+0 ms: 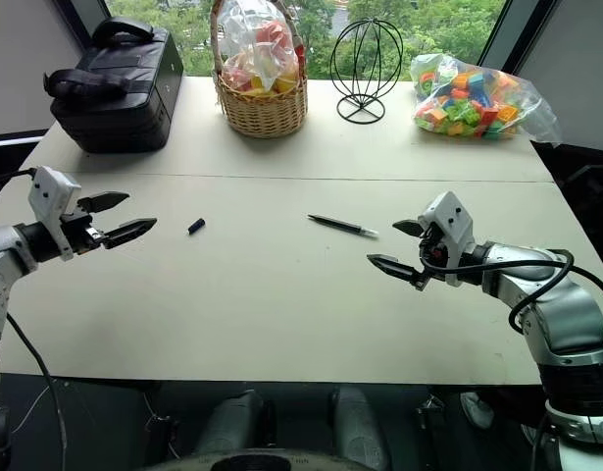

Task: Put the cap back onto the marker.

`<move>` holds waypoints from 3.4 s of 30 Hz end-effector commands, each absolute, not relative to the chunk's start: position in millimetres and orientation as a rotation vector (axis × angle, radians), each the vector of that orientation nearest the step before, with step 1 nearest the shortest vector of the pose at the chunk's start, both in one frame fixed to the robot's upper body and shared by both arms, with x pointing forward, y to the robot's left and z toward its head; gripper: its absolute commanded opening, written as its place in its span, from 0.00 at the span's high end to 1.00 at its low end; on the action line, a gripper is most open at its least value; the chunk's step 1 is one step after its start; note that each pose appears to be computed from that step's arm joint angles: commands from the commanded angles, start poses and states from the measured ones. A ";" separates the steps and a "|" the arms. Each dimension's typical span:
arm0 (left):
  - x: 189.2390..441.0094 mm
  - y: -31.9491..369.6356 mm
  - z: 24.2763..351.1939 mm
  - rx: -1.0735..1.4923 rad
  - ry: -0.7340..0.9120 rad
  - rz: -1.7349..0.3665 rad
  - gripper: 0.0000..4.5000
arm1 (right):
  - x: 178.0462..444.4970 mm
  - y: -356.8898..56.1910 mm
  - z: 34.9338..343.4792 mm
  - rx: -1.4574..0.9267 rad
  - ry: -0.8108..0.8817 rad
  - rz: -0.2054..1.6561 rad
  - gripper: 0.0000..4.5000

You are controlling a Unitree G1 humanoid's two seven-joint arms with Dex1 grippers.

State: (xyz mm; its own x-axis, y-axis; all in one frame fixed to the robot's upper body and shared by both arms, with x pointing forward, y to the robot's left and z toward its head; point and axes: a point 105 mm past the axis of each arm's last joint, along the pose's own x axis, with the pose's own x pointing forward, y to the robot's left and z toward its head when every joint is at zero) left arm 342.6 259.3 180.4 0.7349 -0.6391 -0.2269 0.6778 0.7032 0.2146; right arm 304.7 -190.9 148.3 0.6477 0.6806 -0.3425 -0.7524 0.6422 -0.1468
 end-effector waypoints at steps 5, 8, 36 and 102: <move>362.2 215.2 206.3 0.428 0.123 -1.039 0.05 | 334.3 -184.5 147.8 -0.381 0.201 0.867 0.00; 369.3 205.0 208.9 0.453 0.121 -1.094 0.05 | 348.7 -178.0 144.3 -0.403 0.178 0.886 0.00; 361.2 193.5 176.0 0.384 0.120 -1.082 0.05 | 404.8 -123.3 104.7 -0.387 0.250 1.059 0.00; 377.0 236.9 80.8 0.244 0.273 -0.679 0.79 | 320.1 -120.1 173.6 -0.294 0.206 0.923 1.00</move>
